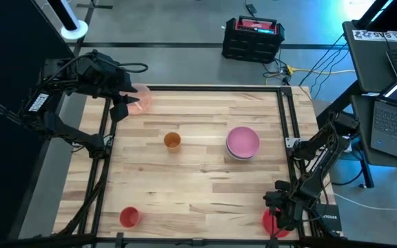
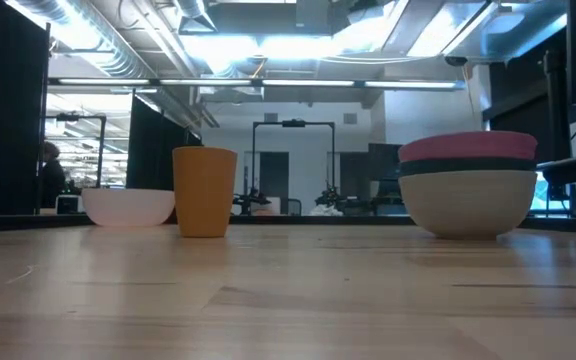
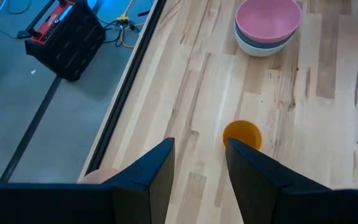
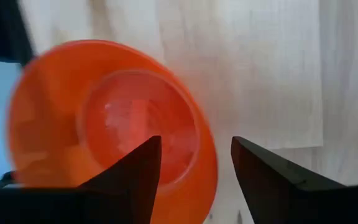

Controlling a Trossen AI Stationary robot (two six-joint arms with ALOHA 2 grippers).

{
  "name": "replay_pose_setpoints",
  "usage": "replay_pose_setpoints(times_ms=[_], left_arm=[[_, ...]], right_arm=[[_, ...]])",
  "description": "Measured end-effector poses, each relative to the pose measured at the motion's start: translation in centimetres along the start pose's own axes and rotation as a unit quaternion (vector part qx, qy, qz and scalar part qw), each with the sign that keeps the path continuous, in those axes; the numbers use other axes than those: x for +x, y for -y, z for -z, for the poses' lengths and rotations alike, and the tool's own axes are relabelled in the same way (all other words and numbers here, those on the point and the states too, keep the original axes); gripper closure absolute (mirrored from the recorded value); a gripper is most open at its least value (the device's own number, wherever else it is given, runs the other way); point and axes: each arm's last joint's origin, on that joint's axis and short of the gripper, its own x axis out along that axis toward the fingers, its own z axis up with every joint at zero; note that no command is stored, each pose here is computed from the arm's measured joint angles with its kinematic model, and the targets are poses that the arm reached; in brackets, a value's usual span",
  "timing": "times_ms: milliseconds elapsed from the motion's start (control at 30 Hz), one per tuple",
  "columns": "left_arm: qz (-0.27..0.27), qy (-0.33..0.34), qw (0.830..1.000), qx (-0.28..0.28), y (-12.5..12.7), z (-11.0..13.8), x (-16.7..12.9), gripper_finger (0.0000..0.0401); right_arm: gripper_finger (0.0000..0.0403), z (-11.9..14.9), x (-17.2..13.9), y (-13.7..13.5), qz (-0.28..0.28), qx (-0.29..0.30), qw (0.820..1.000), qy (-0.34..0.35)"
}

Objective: Nest bowls inside each other
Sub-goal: Stack the orange bowl on top of the pink bowl

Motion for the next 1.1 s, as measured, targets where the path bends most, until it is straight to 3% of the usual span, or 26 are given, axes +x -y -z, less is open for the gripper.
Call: replay_pose_setpoints(times_ms=[500, 833, 1100], left_arm=[[-0.001, 0.004, 1.0, 0.002, 0.0, -0.1, 0.0, 0.027], [-0.002, 0.013, 1.0, 0.0, -0.1, -0.2, 0.0, 0.027], [-0.002, 0.011, 1.0, 0.007, 0.0, -0.2, 0.0, 0.027]], right_arm=[[0.0402, -2.7, -1.8, 0.2, 0.004, 0.037, 0.999, 0.012], [0.0403, -12.6, -9.0, 7.1, 0.083, 0.03, 0.986, 0.143], [0.0403, -15.7, -12.1, 12.5, 0.12, 0.042, 0.983, 0.134]])
